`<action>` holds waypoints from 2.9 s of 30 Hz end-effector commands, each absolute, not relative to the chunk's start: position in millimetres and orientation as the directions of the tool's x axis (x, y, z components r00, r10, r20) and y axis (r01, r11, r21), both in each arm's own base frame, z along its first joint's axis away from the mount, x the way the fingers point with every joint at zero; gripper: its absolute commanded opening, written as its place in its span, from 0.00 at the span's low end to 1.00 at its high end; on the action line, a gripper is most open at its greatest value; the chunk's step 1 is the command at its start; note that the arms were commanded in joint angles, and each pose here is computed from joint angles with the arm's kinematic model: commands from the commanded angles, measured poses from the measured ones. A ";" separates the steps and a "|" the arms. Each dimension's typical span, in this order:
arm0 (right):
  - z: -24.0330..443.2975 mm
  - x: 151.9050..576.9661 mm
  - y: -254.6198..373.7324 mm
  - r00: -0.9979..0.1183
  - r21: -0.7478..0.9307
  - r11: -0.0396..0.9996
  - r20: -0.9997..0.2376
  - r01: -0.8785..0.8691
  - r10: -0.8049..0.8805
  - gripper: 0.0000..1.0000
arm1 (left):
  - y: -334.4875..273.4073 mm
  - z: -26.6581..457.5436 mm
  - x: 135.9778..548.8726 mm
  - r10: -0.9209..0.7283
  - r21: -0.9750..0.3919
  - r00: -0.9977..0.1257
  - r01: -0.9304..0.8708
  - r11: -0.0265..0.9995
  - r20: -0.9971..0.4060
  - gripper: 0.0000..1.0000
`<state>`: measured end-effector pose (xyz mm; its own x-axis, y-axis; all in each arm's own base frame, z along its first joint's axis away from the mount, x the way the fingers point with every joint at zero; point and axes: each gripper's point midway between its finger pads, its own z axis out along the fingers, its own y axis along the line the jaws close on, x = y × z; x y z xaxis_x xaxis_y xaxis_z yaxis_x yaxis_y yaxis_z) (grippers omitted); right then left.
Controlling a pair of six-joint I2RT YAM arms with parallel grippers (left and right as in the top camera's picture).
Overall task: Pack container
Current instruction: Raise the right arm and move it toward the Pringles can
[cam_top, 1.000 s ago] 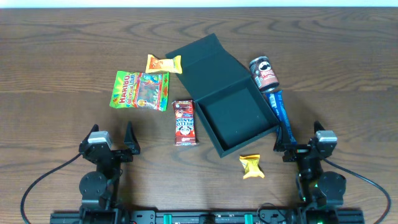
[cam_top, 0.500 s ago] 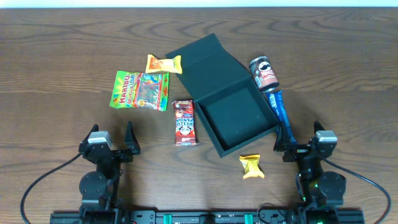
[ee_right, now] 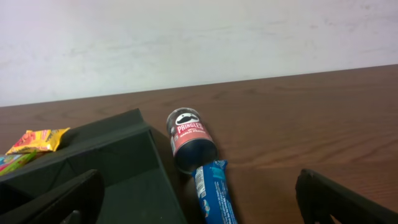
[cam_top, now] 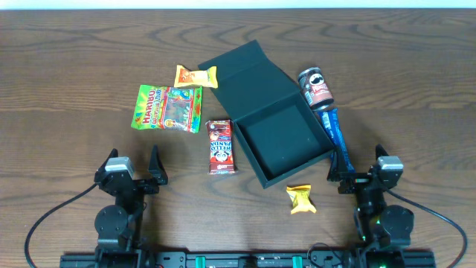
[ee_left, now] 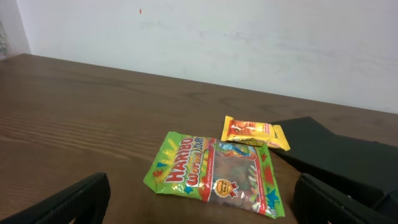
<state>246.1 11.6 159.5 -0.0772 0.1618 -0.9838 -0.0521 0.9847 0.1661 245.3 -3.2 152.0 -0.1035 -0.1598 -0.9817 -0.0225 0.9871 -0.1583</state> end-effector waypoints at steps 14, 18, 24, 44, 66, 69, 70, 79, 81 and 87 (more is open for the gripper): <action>157.5 246.0 10.9 -0.079 0.152 0.987 -0.986 -0.050 0.147 0.99 | -2.2 135.5 243.6 -0.140 -0.137 -0.156 -0.032 0.990 -0.978 0.95; 157.5 246.0 10.9 -0.079 0.152 0.987 -0.986 -0.050 0.147 0.99 | -2.2 135.6 243.6 -0.140 -0.137 -0.156 -0.032 0.990 -0.978 0.95; 157.5 246.0 10.9 -0.079 0.152 0.987 -0.986 -0.050 0.147 0.99 | -2.2 135.5 243.6 -0.140 -0.137 -0.156 -0.032 0.990 -0.978 0.95; 177.0 247.0 12.0 -0.002 0.144 0.987 -0.990 -0.068 0.144 0.99 | -2.2 135.5 243.6 -0.140 -0.137 -0.156 -0.032 0.990 -0.978 0.95; 448.3 96.8 36.5 0.377 -0.146 0.974 -0.923 -0.173 -0.072 0.99 | -2.2 135.5 243.6 -0.140 -0.137 -0.156 -0.032 0.990 -0.978 0.95; 467.1 82.3 37.7 0.363 -0.146 0.972 -0.929 -0.182 -0.071 0.99 | -2.2 135.5 243.6 -0.140 -0.137 -0.156 -0.032 0.990 -0.978 0.95; 472.3 80.7 37.7 0.356 -0.145 0.973 -0.932 -0.182 -0.072 0.99 | -2.2 135.5 243.6 -0.140 -0.137 -0.156 -0.032 0.990 -0.978 0.95; 493.0 120.9 37.6 0.141 -0.104 0.973 -0.987 -0.207 -0.075 0.99 | -2.2 135.5 243.6 -0.140 -0.137 -0.156 -0.032 0.990 -0.978 0.95; 485.1 135.2 36.5 0.049 -0.084 0.974 -0.996 -0.209 -0.075 0.99 | -2.2 135.5 243.6 -0.140 -0.137 -0.156 -0.032 0.990 -0.978 0.95; 422.1 191.1 31.6 -0.351 -0.005 0.980 -0.933 -0.198 -0.075 0.99 | -2.2 135.5 243.6 -0.140 -0.137 -0.156 -0.032 0.990 -0.978 0.95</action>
<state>166.8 36.4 443.1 -0.2236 -0.0685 -0.9723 -0.2215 0.9750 -0.0178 245.1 -3.2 152.3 -0.1029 -0.1568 -0.9823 -0.0217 0.9876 -0.1554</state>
